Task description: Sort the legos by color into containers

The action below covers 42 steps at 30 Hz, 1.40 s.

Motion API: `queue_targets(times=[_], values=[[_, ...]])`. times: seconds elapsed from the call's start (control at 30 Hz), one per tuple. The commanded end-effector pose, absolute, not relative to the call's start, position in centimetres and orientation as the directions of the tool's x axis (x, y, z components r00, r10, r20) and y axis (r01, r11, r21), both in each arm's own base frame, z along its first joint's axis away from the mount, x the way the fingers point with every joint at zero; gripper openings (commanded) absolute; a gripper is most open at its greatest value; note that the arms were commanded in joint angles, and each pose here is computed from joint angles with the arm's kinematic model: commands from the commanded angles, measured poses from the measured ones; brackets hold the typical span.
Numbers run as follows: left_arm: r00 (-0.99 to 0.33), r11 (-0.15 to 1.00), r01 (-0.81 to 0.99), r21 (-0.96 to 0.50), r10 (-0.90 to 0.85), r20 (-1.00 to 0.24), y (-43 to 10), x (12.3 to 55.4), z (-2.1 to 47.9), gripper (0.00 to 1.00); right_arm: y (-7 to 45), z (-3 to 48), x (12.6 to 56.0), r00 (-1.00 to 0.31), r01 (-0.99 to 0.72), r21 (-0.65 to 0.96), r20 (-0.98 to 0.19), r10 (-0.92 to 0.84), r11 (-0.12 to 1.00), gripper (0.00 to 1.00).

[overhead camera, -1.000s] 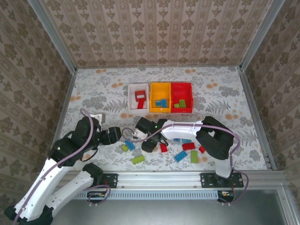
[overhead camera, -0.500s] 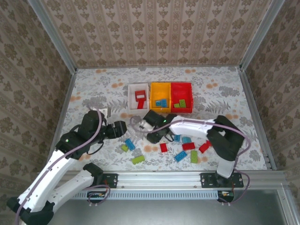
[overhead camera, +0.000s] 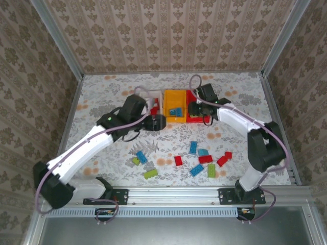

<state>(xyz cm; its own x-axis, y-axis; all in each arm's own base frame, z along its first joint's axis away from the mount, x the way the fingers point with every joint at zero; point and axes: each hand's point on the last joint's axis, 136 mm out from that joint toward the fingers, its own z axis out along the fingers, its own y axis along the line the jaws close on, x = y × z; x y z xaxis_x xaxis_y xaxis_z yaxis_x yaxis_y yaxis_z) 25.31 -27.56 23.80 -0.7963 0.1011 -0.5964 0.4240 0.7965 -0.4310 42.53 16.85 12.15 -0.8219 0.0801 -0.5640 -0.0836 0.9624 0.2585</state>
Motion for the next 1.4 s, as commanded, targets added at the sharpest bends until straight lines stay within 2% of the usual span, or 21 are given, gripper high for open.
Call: queue_targets(times=[0.0,0.23,0.4,0.63,0.83,1.0,1.1,1.27,1.37], values=[[-0.719,0.739,0.566,-0.366,0.226,-0.657,-31.4,26.2,25.3,0.76,16.5,12.1,44.9,-0.836,0.038,0.332,-0.506,0.212,0.943,0.35],[-0.729,0.718,0.591,-0.367,0.280,-0.625,-35.6,28.2,23.9,0.76,15.3,9.7,48.0,-0.863,0.162,0.351,-0.403,0.305,0.922,0.38],[-0.735,0.708,0.601,-0.371,0.308,-0.604,-36.2,28.1,23.0,0.77,15.1,8.6,48.3,-0.868,0.193,0.351,-0.375,0.326,0.916,0.49],[-0.766,0.731,0.581,-0.357,0.344,-0.543,-35.1,27.1,20.4,0.76,15.2,9.8,48.4,-0.861,0.165,0.362,-0.402,0.313,0.918,0.56],[-0.751,0.676,0.639,-0.367,0.447,-0.486,-35.2,24.8,18.1,0.75,15.0,15.3,48.2,-0.807,0.117,0.385,-0.500,0.314,0.916,0.56],[-0.706,0.609,0.708,-0.358,0.595,-0.384,-35.5,21.1,15.1,0.74,14.5,20.6,45.5,-0.747,0.064,0.380,-0.595,0.296,0.923,0.57],[-0.699,0.609,0.713,-0.347,0.655,-0.287,-34.8,18.7,13.3,0.77,14.2,22.1,42.7,-0.736,0.038,0.379,-0.616,0.282,0.925,0.61],[-0.805,0.718,0.562,-0.411,0.589,-0.071,-33.9,15.8,10.6,0.80,15.1,23.0,37.1,-0.753,-0.038,0.398,-0.615,0.236,0.917,0.66],[-0.849,0.806,0.456,-0.377,0.521,0.088,-33.1,14.6,9.8,0.81,16.0,23.3,33.3,-0.763,-0.111,0.384,-0.624,0.169,0.917,0.70]])
